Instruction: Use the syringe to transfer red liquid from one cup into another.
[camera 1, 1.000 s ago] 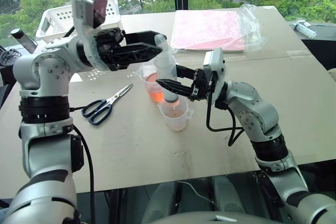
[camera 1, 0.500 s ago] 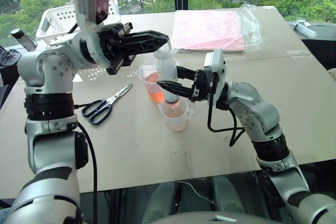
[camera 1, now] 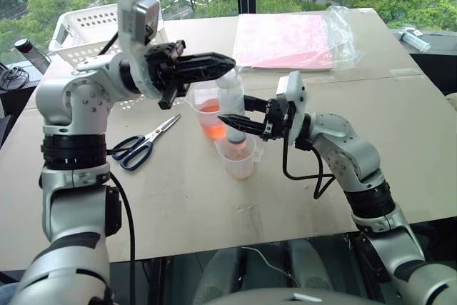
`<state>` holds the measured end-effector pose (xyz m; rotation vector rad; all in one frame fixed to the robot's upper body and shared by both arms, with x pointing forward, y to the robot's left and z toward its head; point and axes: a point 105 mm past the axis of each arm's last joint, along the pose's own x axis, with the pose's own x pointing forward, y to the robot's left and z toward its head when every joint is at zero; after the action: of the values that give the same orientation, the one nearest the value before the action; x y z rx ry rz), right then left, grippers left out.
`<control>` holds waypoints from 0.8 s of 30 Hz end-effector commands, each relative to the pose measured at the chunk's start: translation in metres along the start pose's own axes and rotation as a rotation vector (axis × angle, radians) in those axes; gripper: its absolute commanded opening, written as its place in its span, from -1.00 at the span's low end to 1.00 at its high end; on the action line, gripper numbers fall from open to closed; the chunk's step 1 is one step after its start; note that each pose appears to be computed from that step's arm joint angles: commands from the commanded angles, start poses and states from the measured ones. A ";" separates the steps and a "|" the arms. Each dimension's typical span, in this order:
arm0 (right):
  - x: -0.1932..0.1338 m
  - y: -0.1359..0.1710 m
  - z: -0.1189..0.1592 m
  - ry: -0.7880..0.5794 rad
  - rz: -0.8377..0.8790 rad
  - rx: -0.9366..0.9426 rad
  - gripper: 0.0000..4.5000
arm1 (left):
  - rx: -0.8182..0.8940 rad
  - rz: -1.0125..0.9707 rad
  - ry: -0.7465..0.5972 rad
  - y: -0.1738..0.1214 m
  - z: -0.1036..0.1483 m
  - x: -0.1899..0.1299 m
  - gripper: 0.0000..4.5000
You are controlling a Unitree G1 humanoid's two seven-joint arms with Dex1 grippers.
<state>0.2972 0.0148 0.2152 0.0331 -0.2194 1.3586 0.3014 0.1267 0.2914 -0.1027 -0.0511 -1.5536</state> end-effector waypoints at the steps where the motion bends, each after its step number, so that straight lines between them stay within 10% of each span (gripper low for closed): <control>1: -0.002 -0.005 0.039 -0.112 -0.035 -0.118 -0.34 | -0.069 -0.001 0.075 -0.001 -0.020 0.006 -0.98; 24: -0.005 -0.008 0.071 -0.180 -0.038 -0.159 -0.34 | -0.124 0.000 0.117 -0.006 -0.035 0.006 -0.98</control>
<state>0.2968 0.0155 0.2180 0.0360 -0.1983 1.3824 0.2986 0.1261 0.2872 -0.0903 -0.0318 -1.5304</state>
